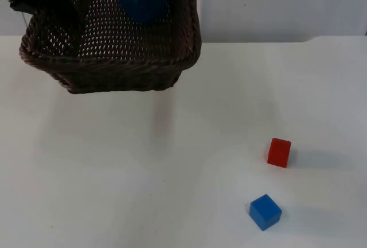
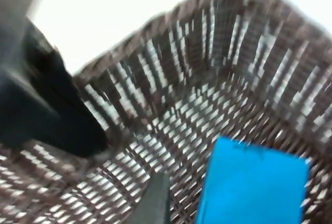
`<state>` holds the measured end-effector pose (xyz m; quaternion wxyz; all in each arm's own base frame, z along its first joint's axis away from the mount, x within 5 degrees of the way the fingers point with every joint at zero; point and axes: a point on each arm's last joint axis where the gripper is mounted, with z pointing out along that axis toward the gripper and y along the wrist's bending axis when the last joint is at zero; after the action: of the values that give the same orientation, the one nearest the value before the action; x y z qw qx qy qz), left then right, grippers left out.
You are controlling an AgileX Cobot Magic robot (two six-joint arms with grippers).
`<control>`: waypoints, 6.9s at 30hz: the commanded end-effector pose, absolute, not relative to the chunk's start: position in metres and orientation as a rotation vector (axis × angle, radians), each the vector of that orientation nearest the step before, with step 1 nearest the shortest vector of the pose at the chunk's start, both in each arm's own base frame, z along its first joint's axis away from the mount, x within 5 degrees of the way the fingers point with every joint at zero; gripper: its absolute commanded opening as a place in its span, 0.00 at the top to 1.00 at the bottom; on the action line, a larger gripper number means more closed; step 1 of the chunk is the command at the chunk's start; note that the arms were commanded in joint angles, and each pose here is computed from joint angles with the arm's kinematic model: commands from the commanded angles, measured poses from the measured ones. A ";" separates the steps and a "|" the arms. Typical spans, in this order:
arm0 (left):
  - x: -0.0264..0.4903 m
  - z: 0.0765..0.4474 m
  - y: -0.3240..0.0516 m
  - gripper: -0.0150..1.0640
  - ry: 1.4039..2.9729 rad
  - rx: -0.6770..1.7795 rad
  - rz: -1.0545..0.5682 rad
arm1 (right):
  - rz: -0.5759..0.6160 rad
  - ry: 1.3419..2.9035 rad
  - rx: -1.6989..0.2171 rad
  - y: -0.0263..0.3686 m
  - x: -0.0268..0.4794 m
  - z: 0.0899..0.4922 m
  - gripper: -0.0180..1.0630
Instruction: Pick up the basket with the left hand and place the largest block into the basket with the right hand.
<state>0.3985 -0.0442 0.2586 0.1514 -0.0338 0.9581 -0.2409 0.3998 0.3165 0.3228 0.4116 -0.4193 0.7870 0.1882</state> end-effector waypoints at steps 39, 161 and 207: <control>0.398 0.266 -0.047 0.99 2.704 -0.026 -0.703 | 0.527 2.010 -1.143 0.234 0.280 0.449 0.20; 0.279 0.247 -0.089 0.16 2.463 0.279 -0.617 | 0.403 1.794 -0.823 0.060 0.068 0.440 0.20; 0.008 0.309 -0.014 0.16 1.895 0.276 -0.247 | 0.499 1.899 -0.727 0.001 -0.017 0.292 0.20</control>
<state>0.0160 -0.0192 0.3132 0.5665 0.1299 0.8045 -0.1220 -0.0187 0.0001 0.2974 0.5085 -0.3042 0.7789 0.2055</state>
